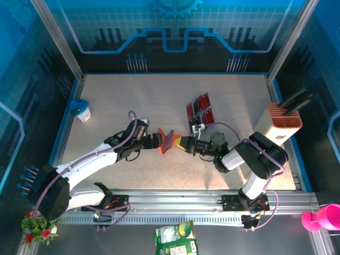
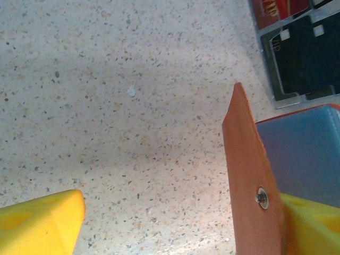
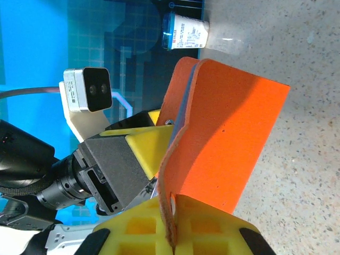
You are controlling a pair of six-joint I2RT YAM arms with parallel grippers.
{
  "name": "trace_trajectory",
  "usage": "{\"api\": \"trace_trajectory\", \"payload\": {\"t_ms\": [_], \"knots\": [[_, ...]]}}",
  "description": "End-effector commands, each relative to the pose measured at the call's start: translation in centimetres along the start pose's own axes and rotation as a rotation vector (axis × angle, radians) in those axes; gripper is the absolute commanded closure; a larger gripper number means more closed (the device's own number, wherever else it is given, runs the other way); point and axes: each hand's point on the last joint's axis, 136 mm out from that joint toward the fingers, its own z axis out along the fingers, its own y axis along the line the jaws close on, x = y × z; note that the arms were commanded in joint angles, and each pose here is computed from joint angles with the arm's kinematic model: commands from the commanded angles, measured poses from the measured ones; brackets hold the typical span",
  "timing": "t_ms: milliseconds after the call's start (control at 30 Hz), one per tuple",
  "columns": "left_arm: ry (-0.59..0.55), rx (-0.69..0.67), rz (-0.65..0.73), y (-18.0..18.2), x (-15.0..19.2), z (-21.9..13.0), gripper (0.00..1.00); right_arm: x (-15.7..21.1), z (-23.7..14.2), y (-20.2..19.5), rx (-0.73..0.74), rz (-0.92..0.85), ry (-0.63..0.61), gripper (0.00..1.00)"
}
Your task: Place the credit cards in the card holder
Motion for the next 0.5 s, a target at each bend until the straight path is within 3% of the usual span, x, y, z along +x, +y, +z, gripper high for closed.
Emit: {"api": "trace_trajectory", "payload": {"t_ms": [0,467], "knots": [[0.036,-0.041,0.044,0.9,1.2,0.7,0.12,-0.1,-0.1,-0.2,-0.006,-0.05,-0.016,1.0],[0.111,-0.097,0.089,1.8,3.9,3.0,0.11,0.6,-0.5,-3.5,0.074,-0.034,-0.013,1.0]]}}
